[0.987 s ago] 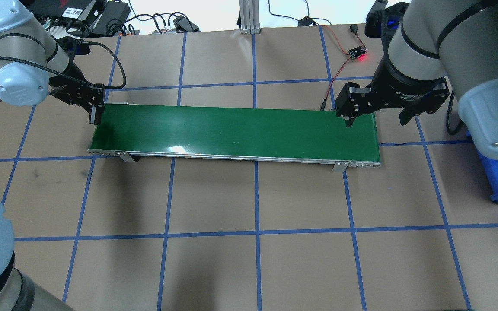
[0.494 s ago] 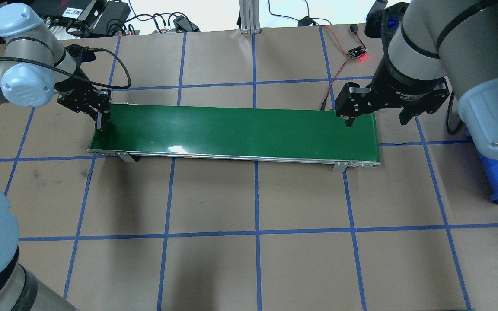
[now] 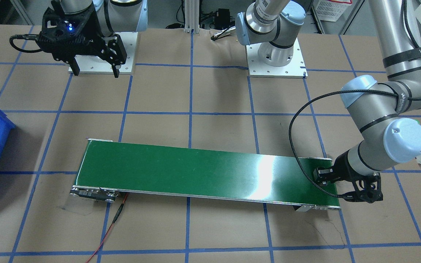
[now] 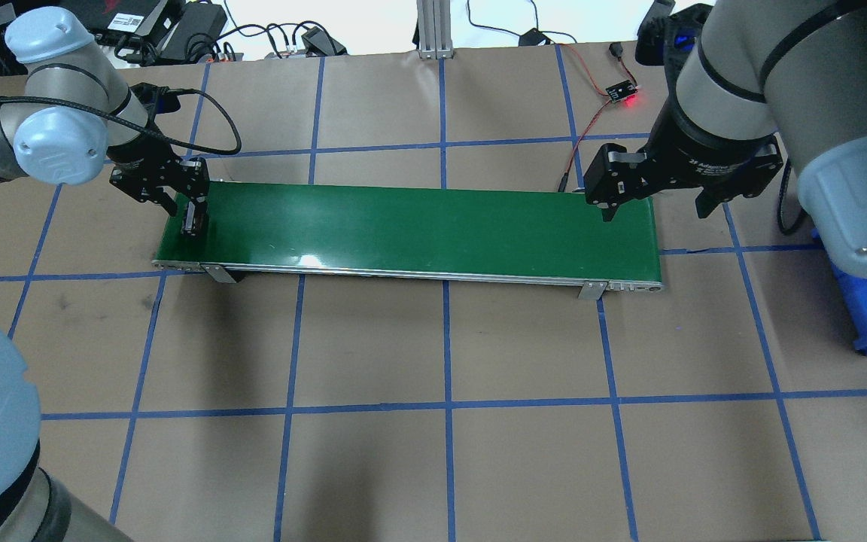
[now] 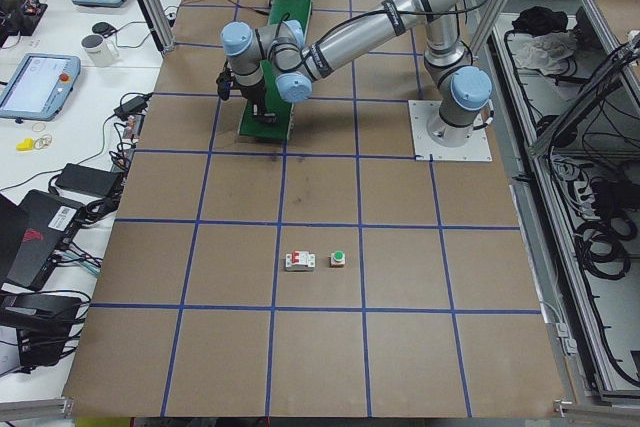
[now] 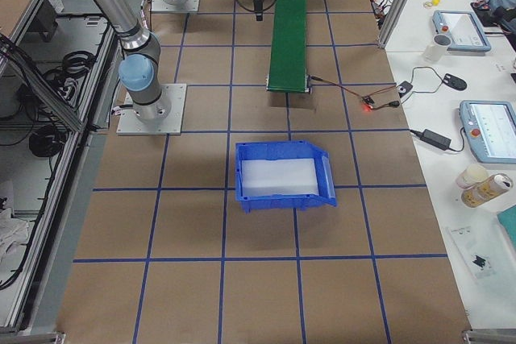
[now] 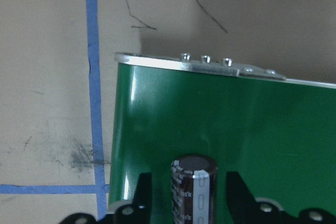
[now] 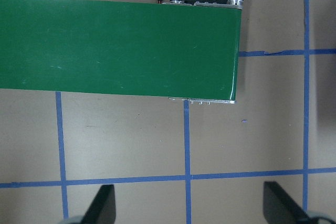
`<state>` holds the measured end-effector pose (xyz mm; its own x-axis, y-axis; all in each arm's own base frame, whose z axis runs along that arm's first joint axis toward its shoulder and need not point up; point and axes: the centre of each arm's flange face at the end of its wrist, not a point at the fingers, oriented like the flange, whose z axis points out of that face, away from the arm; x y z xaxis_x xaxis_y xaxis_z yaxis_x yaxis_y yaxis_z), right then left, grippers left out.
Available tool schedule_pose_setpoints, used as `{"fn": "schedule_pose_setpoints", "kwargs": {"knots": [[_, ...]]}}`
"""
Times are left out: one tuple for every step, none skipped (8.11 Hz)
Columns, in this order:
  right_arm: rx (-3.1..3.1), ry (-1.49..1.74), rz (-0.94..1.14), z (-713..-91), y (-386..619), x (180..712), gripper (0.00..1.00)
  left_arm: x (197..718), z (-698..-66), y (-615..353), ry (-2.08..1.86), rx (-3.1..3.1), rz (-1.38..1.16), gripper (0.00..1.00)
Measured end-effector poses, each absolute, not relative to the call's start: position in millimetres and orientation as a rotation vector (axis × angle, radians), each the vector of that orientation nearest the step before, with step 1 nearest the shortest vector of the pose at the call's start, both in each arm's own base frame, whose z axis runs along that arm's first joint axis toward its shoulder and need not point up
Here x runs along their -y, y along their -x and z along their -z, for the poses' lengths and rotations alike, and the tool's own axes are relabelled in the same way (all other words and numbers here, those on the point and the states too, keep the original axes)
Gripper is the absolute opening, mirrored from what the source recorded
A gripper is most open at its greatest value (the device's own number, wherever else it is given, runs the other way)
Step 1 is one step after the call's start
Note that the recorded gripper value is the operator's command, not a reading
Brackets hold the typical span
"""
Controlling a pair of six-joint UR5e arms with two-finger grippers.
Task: Move capacitor from left to right
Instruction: 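Lower the capacitor onto the near end of the belt and open the left gripper, then raise the left gripper away while the right gripper moves down over the belt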
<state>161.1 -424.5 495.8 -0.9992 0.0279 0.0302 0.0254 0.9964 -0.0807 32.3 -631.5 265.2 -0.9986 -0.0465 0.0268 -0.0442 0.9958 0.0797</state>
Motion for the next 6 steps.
{"fn": "schedule_pose_setpoints", "kwargs": {"knots": [[3.107, 0.042, -0.125, -495.8, -161.0, 424.5, 1.0, 631.0, -272.6, -25.0, -0.051, 3.115, 0.109, 1.0], [3.107, 0.042, -0.125, -495.7, -160.8, 424.6, 1.0, 630.0, -285.1, -14.3, -0.021, 3.123, 0.077, 1.0], [3.107, 0.043, -0.125, -495.7, -160.7, 424.7, 1.0, 626.7, -303.9, 0.0, 0.014, 3.134, 0.033, 1.0], [3.107, 0.041, -0.125, -495.4, -160.8, 425.3, 1.0, 620.4, -326.2, 12.9, 0.047, 3.155, -0.011, 1.0], [3.107, 0.039, -0.117, -490.8, -161.5, 429.8, 1.0, 610.4, -347.6, 24.7, 0.063, 3.168, -0.027, 1.0], [3.108, 0.037, -0.077, -476.7, -162.5, 441.1, 1.0, 598.9, -369.4, 35.6, 0.071, 3.177, -0.043, 1.0]]}}
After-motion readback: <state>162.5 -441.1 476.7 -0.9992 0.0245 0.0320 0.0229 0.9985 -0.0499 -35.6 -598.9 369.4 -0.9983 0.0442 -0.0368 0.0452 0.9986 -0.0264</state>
